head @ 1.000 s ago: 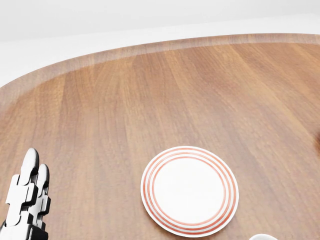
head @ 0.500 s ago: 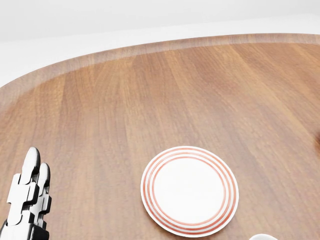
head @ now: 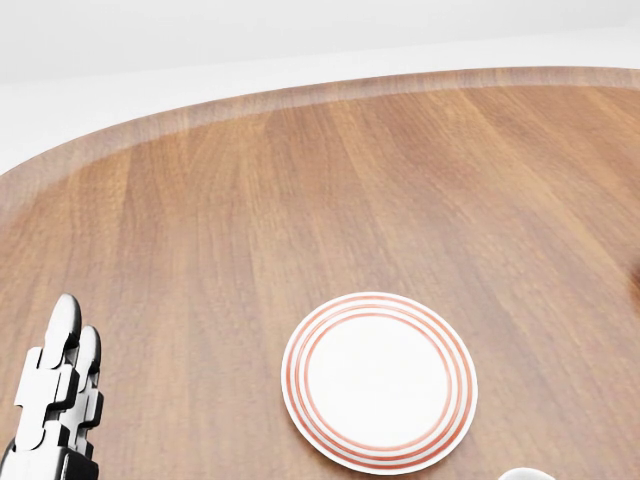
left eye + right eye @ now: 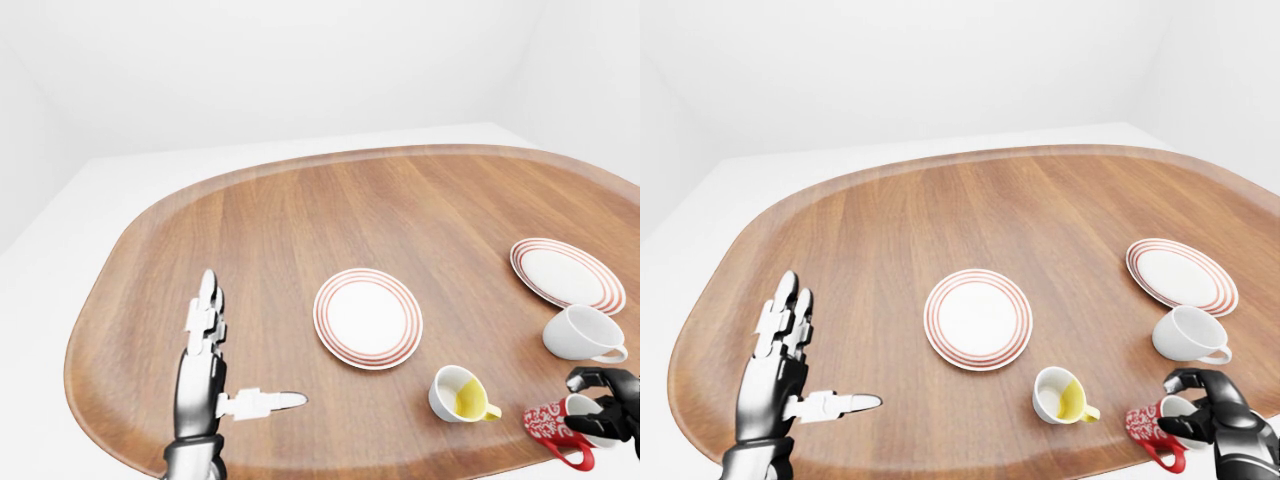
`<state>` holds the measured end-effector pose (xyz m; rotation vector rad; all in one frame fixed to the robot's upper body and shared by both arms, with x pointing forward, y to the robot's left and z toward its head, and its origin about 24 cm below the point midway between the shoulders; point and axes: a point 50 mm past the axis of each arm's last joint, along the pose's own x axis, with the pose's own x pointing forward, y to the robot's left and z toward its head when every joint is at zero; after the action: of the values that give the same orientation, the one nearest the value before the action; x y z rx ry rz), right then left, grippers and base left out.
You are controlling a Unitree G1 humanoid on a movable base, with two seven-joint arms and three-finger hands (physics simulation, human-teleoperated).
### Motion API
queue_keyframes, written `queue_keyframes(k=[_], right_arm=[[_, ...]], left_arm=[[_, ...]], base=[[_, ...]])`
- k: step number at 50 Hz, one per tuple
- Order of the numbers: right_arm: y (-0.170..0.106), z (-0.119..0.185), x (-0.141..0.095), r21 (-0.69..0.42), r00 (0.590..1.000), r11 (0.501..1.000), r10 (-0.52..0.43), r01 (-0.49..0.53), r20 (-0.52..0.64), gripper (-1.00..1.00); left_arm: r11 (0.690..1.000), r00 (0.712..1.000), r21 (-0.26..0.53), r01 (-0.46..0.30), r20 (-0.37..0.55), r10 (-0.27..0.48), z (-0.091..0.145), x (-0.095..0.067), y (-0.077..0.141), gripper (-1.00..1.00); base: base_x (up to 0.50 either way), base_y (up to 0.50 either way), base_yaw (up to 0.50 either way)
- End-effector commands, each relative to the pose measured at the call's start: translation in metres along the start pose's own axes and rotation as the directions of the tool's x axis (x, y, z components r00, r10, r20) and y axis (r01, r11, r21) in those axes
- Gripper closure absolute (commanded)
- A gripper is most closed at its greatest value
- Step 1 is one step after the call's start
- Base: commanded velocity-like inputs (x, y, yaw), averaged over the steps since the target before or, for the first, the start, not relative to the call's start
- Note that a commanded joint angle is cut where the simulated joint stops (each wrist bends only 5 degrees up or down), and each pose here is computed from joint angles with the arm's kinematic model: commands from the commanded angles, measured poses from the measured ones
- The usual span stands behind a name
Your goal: Put the red mug on the left plate.
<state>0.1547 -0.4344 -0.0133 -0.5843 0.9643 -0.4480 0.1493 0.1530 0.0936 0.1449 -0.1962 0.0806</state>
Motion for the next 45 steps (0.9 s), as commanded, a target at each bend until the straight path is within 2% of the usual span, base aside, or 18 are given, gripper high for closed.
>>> queue_keyframes(k=[1,7,8,9,13,14,16,17,18,40,41,45], right_arm=[[0.000,0.004,-0.001,-0.036,1.000,0.999,-0.016,0.016,0.025,1.00],[0.000,0.004,-0.001,-0.037,1.000,0.999,-0.015,0.016,0.026,1.00],[-0.001,0.008,-0.002,-0.045,0.999,0.999,-0.020,0.022,0.046,1.00],[-0.005,0.023,-0.005,-0.070,0.993,0.997,-0.030,0.038,0.115,1.00],[-0.005,0.026,-0.007,-0.076,0.990,0.996,-0.029,0.040,0.139,1.00],[-0.010,0.039,-0.010,-0.094,0.981,0.994,-0.045,0.064,0.187,1.00],[-0.010,0.040,-0.011,-0.097,0.980,0.993,-0.045,0.065,0.196,1.00],[-0.035,0.166,-0.061,-0.233,0.801,0.941,-0.061,0.245,0.595,1.00],[-0.024,0.223,-0.081,-0.291,0.716,0.902,-0.027,0.319,0.698,1.00],[-0.024,0.223,-0.079,-0.304,0.742,0.896,-0.040,0.323,0.669,1.00],[-0.019,0.240,-0.081,-0.300,0.724,0.894,-0.038,0.332,0.688,1.00],[-0.019,0.241,-0.081,-0.298,0.726,0.895,-0.040,0.331,0.687,1.00]], left_arm=[[1.000,1.000,0.000,0.000,-0.001,0.000,0.000,0.000,0.000,-1.00],[1.000,1.000,0.000,0.000,-0.001,0.000,0.000,0.000,0.000,-1.00],[1.000,1.000,-0.001,-0.001,-0.002,0.001,0.000,0.000,0.000,-1.00],[1.000,1.000,-0.001,0.000,-0.002,0.000,0.000,0.000,0.000,-1.00],[1.000,1.000,-0.001,0.000,-0.002,0.000,0.000,0.000,0.000,-1.00],[1.000,1.000,0.000,0.001,-0.002,-0.001,0.000,0.000,0.000,-1.00],[1.000,1.000,0.000,0.001,-0.002,-0.001,0.000,0.000,0.000,-1.00],[1.000,1.000,-0.001,0.001,-0.002,-0.001,0.000,0.000,0.000,-1.00],[1.000,1.000,-0.001,0.003,0.000,-0.003,0.000,0.001,0.000,-1.00],[1.000,1.000,-0.001,0.003,0.000,-0.003,0.000,0.001,0.000,-1.00],[1.000,1.000,-0.002,0.002,0.000,-0.002,-0.001,0.001,0.000,-1.00],[1.000,1.000,-0.002,0.002,-0.001,-0.002,-0.001,0.001,0.000,-1.00]], base=[[0.00,0.00,0.00],[0.00,0.00,0.00],[0.00,0.00,0.00],[0.00,0.00,0.00],[0.00,0.00,0.00],[0.00,0.00,0.00],[0.00,0.00,0.00],[0.00,0.00,0.00],[0.00,0.00,0.00],[0.00,0.00,0.00],[0.00,0.00,0.00],[0.00,0.00,0.00]])
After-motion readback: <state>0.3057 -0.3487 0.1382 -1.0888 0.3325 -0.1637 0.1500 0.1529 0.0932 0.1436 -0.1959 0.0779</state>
